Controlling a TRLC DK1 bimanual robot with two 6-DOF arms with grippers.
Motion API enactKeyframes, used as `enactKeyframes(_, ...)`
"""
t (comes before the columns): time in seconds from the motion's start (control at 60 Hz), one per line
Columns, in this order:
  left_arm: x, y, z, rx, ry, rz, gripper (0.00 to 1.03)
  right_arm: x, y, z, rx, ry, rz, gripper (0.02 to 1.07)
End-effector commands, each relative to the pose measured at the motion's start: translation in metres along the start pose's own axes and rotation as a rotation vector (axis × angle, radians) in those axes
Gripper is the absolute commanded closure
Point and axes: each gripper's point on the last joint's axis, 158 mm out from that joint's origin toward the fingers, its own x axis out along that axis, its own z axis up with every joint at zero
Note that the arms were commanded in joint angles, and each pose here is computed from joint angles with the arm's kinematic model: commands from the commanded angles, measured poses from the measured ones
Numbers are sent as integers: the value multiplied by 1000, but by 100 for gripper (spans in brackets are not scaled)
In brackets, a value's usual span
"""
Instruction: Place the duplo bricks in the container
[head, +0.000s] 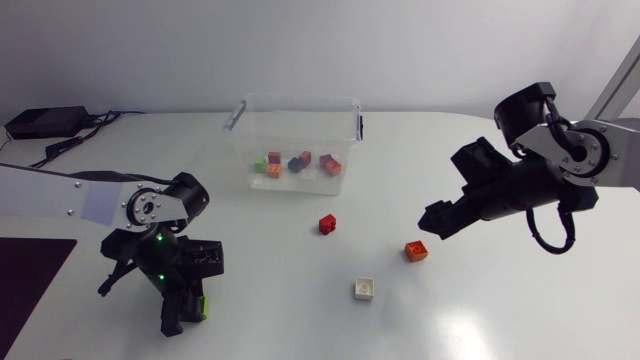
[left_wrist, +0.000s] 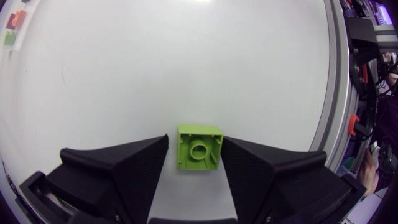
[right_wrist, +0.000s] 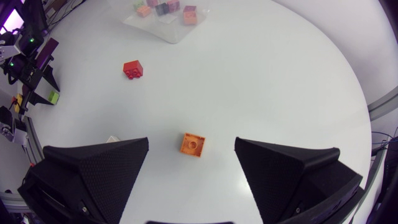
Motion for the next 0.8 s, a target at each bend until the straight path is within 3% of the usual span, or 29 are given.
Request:
enactKeyframes(0.0,3,4,-1,5,2,-16,60,11,6,-8,-2,30,16,7)
enactKeyframes(0.117,-2,10,-5,-20,-1,-13,70,26,11,-10,4,60,23,12)
enactKeyframes(0.25,-19,20,2,-46,-35,18,70,43,5,-17,15,124,-26,14)
enactKeyframes(0.55,-102,42,49,-129,-232,157,70,77,-9,-36,76,248,-74,17)
enactKeyframes(0.683,-138,53,73,-171,-333,209,70,85,-11,-38,95,259,-80,30)
enactKeyframes(0.783,-169,67,93,-222,-434,246,70,91,-13,-42,106,279,-91,31)
